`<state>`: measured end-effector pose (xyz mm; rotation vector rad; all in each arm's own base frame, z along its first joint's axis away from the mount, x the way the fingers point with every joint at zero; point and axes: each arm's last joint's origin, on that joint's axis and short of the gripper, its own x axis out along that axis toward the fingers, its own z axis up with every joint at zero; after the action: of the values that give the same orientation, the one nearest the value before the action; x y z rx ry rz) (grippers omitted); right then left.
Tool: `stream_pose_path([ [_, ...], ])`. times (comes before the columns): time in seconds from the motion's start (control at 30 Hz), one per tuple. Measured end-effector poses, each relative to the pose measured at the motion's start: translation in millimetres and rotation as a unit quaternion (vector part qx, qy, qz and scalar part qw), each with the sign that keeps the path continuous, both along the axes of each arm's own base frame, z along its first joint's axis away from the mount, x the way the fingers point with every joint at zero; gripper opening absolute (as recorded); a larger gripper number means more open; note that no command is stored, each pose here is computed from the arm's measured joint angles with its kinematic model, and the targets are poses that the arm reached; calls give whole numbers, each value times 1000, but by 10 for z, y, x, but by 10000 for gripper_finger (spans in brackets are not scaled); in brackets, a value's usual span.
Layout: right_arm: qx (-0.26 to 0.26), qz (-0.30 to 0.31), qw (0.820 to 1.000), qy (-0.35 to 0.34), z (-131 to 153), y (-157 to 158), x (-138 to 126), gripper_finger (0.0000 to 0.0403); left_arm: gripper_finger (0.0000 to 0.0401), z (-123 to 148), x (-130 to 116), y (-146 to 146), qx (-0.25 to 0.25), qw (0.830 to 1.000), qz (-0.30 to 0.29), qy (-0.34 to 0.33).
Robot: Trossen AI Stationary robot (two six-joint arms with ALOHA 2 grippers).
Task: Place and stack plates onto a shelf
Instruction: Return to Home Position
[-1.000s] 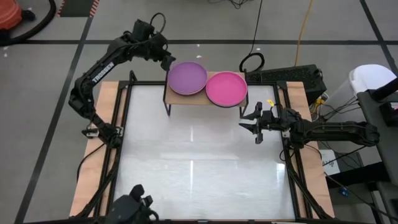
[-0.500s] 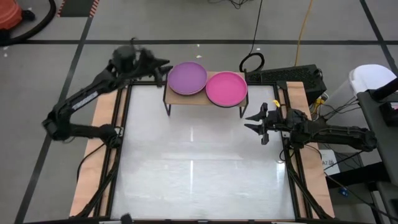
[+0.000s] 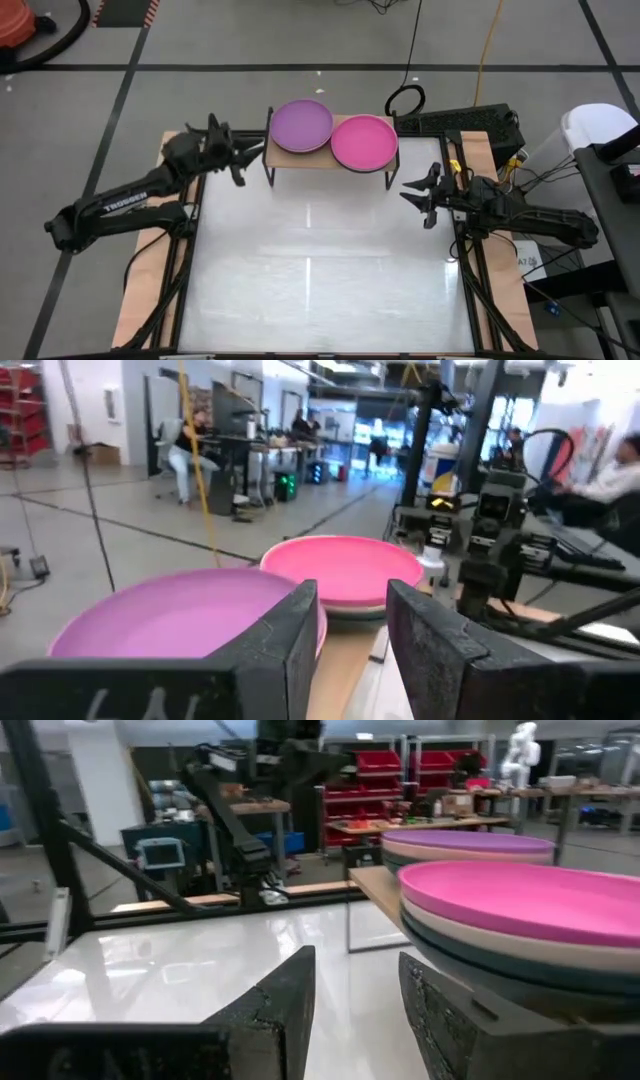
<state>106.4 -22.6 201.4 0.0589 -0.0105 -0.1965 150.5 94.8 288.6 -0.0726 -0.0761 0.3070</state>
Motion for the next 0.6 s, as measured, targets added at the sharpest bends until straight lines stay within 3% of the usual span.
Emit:
stream_pose_path([
  [0.2, 3, -8, 1000, 7, -20, 6, -51, 130, 126, -386, -125, -88, -6, 999, 9, -49],
  [0.6, 10, -7, 999, 36, -81, 13, -76, 130, 126, -907, -251, -173, -20, 999, 11, -47],
])
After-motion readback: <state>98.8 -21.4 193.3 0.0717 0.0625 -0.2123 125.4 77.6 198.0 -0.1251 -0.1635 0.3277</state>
